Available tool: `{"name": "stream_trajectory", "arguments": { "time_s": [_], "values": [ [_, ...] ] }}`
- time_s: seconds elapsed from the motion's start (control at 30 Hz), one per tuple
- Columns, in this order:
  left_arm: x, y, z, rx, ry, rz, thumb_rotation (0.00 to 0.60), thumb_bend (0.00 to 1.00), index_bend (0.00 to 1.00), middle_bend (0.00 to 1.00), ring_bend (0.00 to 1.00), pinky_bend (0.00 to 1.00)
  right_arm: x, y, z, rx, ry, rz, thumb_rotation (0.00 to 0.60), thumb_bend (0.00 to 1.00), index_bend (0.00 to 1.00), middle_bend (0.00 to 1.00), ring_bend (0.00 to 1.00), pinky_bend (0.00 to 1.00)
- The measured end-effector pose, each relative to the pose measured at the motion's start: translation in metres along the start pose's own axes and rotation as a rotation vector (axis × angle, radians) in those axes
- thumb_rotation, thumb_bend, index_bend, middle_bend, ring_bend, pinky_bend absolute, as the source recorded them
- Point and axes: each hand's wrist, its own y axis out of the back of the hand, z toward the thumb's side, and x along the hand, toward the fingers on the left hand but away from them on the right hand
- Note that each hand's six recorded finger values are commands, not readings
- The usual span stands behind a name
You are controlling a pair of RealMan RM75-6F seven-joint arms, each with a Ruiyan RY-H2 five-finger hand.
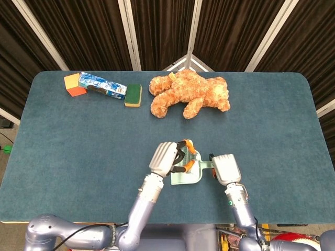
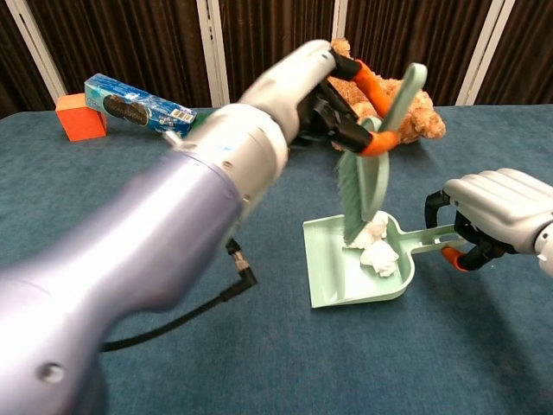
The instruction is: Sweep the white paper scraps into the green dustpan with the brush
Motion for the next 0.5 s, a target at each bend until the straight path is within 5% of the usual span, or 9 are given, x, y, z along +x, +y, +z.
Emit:
{"name": "stream_trajectory", "arguments": {
  "time_s": [0.23, 0.5],
  "values": [
    [-0.002, 0.04, -0.017, 0.049, 0.008, 0.048, 0.6, 0.63, 0.79, 1.0, 1.0, 1.0, 0.004, -0.002, 0.002, 0.026, 0.006, 0.002, 0.6, 0.54, 0.01, 0.92, 0.85, 0.89],
    [-0.003, 0.085, -0.034, 0.104, 0.02, 0.098, 0.6, 0.63, 0.79, 1.0, 1.0, 1.0, 0.008, -0.001, 0.003, 0.06, -0.018, 0.01, 0.6, 0.54, 0.0, 0.92, 0.84, 0.87]
  ]
}}
